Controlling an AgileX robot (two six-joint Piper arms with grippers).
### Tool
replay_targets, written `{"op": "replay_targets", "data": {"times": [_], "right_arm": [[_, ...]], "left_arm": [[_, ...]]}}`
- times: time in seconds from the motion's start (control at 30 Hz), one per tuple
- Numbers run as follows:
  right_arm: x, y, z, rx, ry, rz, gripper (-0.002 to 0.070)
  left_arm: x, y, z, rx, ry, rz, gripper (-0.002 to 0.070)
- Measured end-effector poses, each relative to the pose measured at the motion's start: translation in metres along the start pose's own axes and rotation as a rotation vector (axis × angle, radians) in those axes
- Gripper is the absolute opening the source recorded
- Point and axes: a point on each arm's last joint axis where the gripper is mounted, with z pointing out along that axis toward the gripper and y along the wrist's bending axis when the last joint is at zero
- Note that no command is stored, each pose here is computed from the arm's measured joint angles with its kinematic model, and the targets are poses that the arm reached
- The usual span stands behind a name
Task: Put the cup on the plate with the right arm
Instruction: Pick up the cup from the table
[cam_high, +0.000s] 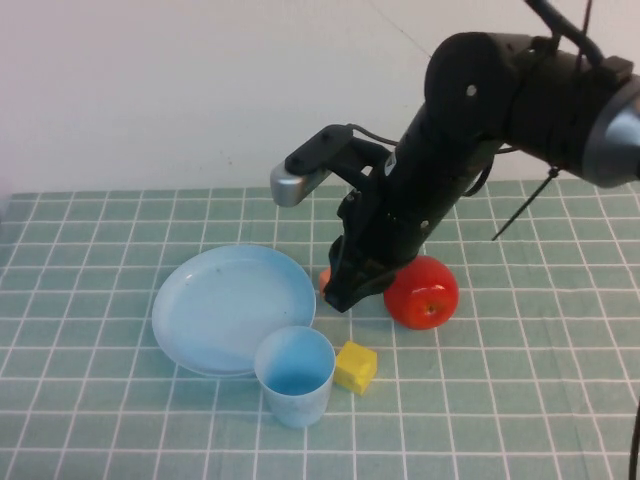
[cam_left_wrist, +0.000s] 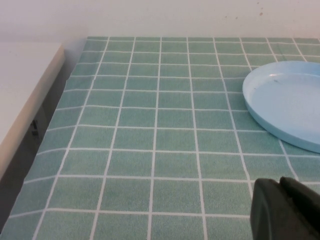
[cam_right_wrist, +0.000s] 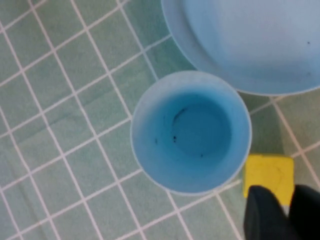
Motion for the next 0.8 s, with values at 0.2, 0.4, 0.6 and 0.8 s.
{"op": "replay_targets", "data": {"times": [0.2, 0.4, 0.6, 0.8], "right_arm": [[-0.012, -0.009, 0.021, -0.029, 0.014, 0.024, 0.0372], [-0.008, -0.017, 0.047, -0.056, 0.074, 0.045, 0.0439], [-0.005, -0.023, 0.067, -0.067, 0.103, 0.061, 0.0444], [-0.004, -0.028, 0.089, -0.066, 0.112, 0.067, 0.0397]], "left_arm": [[0.0, 0.0, 0.0, 0.0, 0.0, 0.0, -0.0003], [0.0, 0.0, 0.0, 0.0, 0.0, -0.003, -0.0003], [0.0, 0.0, 0.0, 0.0, 0.0, -0.003, -0.0003], [0.0, 0.0, 0.0, 0.0, 0.0, -0.003, -0.0003]]}}
